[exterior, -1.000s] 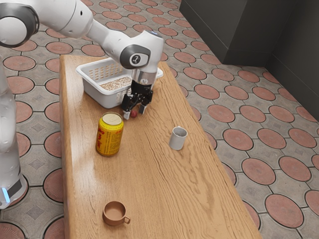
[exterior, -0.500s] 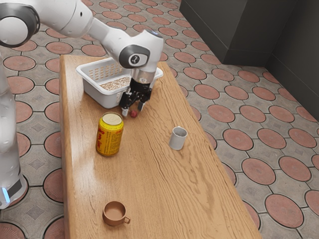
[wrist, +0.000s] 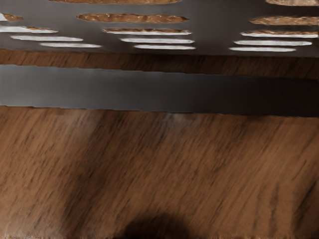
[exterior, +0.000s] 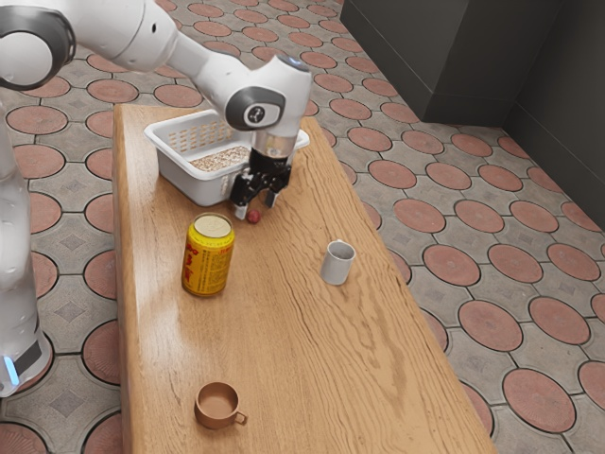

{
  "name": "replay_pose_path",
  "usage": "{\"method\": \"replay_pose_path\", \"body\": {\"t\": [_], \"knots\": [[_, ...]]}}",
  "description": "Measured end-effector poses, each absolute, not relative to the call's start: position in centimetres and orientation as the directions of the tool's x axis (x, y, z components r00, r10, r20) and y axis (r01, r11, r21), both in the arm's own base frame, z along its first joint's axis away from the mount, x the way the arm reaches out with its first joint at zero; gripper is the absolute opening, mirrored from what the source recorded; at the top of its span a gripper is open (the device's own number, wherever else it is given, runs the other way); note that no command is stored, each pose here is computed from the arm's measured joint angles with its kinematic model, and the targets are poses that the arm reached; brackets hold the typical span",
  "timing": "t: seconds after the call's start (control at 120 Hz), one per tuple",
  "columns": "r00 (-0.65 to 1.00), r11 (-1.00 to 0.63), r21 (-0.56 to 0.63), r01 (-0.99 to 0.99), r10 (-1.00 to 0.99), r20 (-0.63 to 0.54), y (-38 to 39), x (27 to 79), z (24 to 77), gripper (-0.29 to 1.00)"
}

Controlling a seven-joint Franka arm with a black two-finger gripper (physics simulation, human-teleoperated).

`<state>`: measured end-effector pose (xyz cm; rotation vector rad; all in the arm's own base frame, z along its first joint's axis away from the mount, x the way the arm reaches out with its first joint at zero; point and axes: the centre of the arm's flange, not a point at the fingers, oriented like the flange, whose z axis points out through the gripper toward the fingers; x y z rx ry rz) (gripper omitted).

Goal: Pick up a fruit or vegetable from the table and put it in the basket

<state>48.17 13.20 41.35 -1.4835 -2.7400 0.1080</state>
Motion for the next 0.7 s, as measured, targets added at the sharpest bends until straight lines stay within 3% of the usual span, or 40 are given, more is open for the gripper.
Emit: {"method": "replay_pose_path", "body": {"t": [0.183, 0.492, 0.7], "knots": [[-0.551, 0.548, -0.071, 0.833, 0.834, -0.020, 12.88, 48.33, 41.17, 0.70], [-0.574, 0.571, -0.072, 0.818, 0.818, -0.030, 12.46, 48.45, 41.19, 0.25], [-0.591, 0.588, -0.074, 0.806, 0.806, -0.036, 12.47, 48.43, 41.31, 0.20]]}}
